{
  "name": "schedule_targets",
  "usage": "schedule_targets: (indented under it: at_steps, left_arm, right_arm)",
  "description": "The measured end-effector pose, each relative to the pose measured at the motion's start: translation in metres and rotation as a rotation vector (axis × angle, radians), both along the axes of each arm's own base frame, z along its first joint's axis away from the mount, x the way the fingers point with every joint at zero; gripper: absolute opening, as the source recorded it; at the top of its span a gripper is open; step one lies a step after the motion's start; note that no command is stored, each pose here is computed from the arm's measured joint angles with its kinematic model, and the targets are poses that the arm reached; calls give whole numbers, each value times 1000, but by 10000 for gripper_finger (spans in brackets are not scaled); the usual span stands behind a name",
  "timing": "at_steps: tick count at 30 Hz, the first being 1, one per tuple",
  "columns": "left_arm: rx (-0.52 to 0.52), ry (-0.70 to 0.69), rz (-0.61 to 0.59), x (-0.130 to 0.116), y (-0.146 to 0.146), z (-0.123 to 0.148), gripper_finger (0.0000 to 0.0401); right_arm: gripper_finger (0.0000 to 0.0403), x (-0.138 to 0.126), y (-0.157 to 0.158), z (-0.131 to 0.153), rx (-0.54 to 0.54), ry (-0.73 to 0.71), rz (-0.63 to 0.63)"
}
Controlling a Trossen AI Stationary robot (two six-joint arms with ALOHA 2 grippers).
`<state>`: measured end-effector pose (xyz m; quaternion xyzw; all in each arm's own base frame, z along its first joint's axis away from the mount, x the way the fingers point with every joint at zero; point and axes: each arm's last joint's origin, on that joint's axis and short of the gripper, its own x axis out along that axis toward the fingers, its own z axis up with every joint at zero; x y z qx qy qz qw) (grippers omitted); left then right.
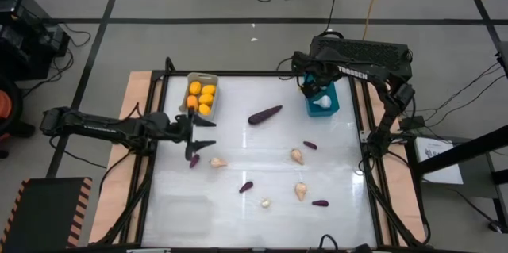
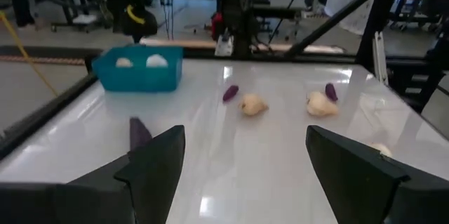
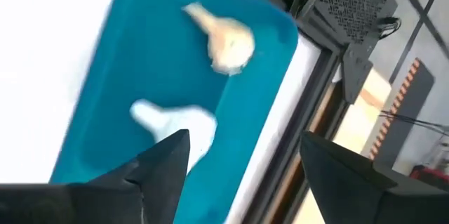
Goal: Sort produce into baskets
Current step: Put the garlic into the blue bin
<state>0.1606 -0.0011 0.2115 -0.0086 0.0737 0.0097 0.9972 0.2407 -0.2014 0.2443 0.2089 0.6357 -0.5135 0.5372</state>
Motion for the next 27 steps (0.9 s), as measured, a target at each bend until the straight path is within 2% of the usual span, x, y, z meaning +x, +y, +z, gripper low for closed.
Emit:
schedule_targets:
  at_steps: [5,9,15,21,27]
  left_arm:
    - [8,-35,-1,2,0,12,304]
    - [79,-30,-6,2,0,12,304]
    - [112,-30,42,2,2,12,304]
    - [109,-32,27,2,2,12,304]
    - [99,-27,-48,2,0,11,304]
  right_arm:
    - [262,16,41,15,5,1,77]
    - [263,32,88,27,11,-94,152]
    - [263,53,165,35,-22,-270,200]
    - [263,61,244,27,26,-388,163]
    - [263,51,317,15,66,-460,39]
